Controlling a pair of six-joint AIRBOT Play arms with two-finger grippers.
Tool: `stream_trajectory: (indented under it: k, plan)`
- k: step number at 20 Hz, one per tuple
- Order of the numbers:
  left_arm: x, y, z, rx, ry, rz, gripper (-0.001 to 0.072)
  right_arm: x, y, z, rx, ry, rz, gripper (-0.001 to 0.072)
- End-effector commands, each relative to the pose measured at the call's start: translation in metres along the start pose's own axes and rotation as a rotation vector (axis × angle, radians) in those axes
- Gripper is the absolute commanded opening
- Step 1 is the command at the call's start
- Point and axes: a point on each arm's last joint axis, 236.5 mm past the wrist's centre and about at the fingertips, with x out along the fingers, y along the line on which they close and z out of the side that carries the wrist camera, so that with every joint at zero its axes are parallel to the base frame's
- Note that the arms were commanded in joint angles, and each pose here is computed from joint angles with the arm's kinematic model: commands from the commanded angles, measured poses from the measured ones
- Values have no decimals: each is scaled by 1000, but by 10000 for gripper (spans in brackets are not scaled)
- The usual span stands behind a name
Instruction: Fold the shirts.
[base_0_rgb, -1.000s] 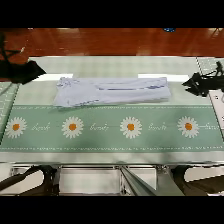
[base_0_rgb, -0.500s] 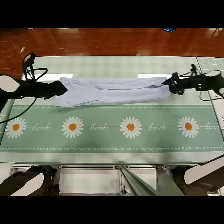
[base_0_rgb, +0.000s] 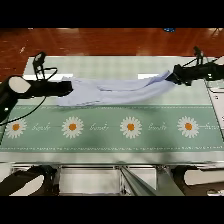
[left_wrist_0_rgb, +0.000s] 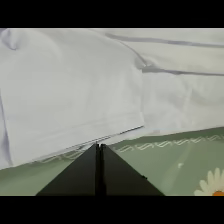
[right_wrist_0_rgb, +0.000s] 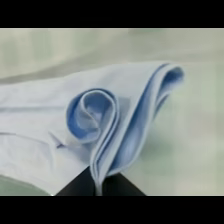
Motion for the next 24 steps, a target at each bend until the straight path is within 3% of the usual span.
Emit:
stream_trajectory:
  k: [1,10,17,21,24]
  plan:
    - [36,-51,-11,18,69,-98,25,-60,27,-39,-127,-99,-71,17]
    - [167,-233,-122,196,452,-252,25,-158,98,-121,-239,-325,-35,17]
    - [183,-311,-225,235,646,-369,26,-163,112,-126,-237,-337,15,17]
    - [168,-296,-160,249,576,-375,25,-163,115,-126,-243,-339,23,17]
    - [125,-233,-55,285,427,-245,25,-147,134,-128,-262,-299,88,17]
